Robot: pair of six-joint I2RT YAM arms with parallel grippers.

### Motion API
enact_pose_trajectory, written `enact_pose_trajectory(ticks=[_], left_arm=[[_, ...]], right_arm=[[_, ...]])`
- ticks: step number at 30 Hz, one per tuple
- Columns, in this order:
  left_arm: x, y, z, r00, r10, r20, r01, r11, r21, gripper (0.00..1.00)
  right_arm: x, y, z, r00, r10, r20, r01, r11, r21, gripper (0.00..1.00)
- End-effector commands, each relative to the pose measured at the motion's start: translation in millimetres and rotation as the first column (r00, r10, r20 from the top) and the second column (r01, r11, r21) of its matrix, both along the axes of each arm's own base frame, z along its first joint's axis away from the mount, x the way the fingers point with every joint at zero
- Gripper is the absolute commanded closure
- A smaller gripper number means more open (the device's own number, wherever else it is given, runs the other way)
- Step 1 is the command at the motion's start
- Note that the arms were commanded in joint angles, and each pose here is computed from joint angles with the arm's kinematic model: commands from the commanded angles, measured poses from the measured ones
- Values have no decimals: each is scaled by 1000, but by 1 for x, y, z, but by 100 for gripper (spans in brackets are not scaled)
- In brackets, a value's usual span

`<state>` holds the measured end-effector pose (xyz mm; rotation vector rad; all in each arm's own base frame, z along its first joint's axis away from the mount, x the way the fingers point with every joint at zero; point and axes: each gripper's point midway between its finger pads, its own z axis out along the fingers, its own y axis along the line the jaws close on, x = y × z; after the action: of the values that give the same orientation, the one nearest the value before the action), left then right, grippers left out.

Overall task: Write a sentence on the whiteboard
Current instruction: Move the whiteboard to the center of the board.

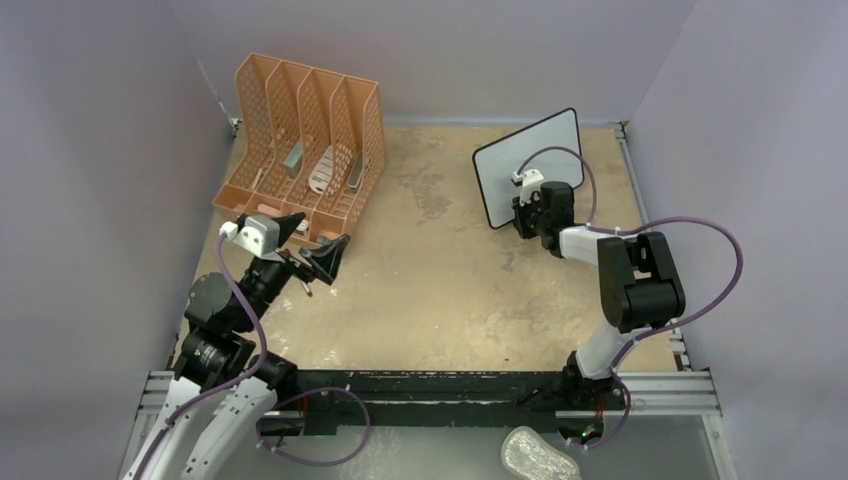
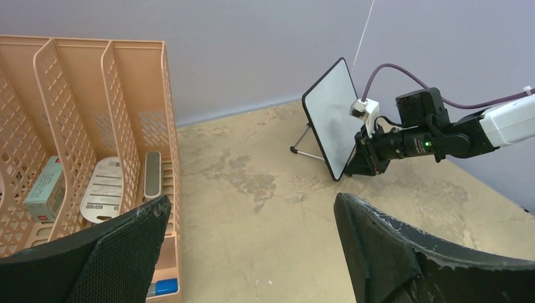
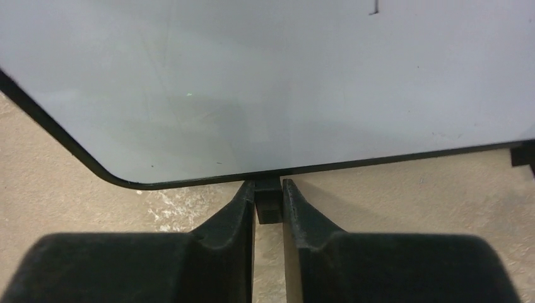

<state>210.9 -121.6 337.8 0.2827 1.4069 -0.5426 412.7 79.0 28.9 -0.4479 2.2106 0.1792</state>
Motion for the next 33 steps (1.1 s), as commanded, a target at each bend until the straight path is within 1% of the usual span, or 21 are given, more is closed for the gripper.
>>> enact_pose_trajectory(ticks=[1, 5, 10, 16, 17, 20, 24, 26, 33], left_arm=[[0, -4, 10, 999, -18, 42, 19, 1000, -7, 0], [0, -4, 10, 999, -20, 42, 20, 1000, -7, 0], [0, -5, 9, 999, -23, 40, 23, 1000, -5, 0], [2, -6, 8, 999, -24, 33, 24, 1000, -2, 0], [2, -6, 7, 999, -25, 31, 25, 1000, -1, 0], [3, -6, 6, 999, -25, 27, 25, 1000, 1, 0], [4, -6, 5, 999, -20, 24, 20, 1000, 3, 0], [5, -6, 4, 1000, -15, 19, 15, 1000, 5, 0], [9, -3, 1, 1000, 6, 6, -6, 1000, 10, 0]], right_arm=[[19, 5, 27, 996, 4, 87, -6, 1000, 22, 89], [11, 22, 35, 995, 3, 98, -4, 1000, 16, 94], [-4, 45, 43, 994, 13, 108, -19, 999, 51, 100], [-27, 81, 41, 996, 41, 80, -49, 995, 93, 100], [-30, 85, 42, 996, 38, 84, -45, 996, 81, 100], [-40, 103, 50, 997, 35, 72, -44, 992, 117, 100], [-53, 128, 69, 994, 48, 103, -64, 985, 157, 100], [-57, 140, 77, 994, 55, 93, -72, 979, 191, 100], [-80, 180, 80, 990, 108, 86, -126, 963, 239, 100]])
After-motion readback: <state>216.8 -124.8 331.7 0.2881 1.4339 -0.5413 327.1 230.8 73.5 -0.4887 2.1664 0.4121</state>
